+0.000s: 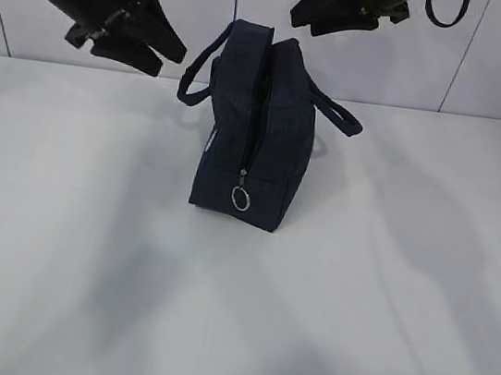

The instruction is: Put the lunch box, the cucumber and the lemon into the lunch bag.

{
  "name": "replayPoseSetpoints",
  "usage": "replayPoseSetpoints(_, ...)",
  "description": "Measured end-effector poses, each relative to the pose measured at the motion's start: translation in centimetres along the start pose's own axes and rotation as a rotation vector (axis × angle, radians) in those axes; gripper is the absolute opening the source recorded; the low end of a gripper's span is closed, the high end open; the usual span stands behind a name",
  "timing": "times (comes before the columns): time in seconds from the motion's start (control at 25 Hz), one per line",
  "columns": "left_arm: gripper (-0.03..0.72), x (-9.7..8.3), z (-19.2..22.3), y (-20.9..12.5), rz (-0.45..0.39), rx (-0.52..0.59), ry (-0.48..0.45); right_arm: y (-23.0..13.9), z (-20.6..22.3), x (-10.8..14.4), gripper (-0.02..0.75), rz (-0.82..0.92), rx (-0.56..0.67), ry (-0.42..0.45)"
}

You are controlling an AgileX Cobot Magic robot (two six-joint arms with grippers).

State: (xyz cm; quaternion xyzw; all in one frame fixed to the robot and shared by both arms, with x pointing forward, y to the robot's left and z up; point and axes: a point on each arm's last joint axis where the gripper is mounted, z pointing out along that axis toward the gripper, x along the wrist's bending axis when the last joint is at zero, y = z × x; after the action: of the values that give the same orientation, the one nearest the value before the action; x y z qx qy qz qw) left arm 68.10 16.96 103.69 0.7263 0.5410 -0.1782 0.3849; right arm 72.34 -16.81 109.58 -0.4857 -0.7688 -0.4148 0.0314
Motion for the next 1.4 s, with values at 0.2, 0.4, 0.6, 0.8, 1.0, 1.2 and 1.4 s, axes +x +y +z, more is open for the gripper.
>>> replayPoseSetpoints(0.2, 0.342, -2.3, -3.5, 0.5, 0.096, -0.102, 0.111, 1.0, -1.7, 1.7, 0.29, -0.015, -0.085, 0.042)
replayPoseSetpoints(0.4, 0.342, -4.9, -7.1, 0.7, 0.198, -0.222, 0.216, 2.8, -6.1, 4.5, 0.29, -0.092, -0.253, 0.009)
replayPoseSetpoints(0.6, 0.342, -8.4, -10.8, 0.2, 0.28, -0.326, 0.253, 4.1, -12.2, 8.7, 0.29, -0.229, -0.456, -0.039)
replayPoseSetpoints(0.8, 0.342, -12.0, -14.7, -1.2, 0.365, -0.424, 0.286, 3.8, -18.2, 13.2, 0.29, -0.368, -0.588, -0.066)
replayPoseSetpoints(1.0, 0.335, -15.0, -17.9, -2.8, 0.437, -0.498, 0.322, 2.9, -22.0, 16.0, 0.289, -0.451, -0.652, -0.101)
replayPoseSetpoints(1.2, 0.331, -17.3, -20.4, -4.5, 0.49, -0.557, 0.342, 1.9, -24.9, 18.2, 0.288, -0.523, -0.704, -0.127)
replayPoseSetpoints(1.4, 0.326, -19.4, -22.5, -6.2, 0.533, -0.614, 0.345, 0.7, -27.7, 20.5, 0.241, -0.599, -0.757, -0.144)
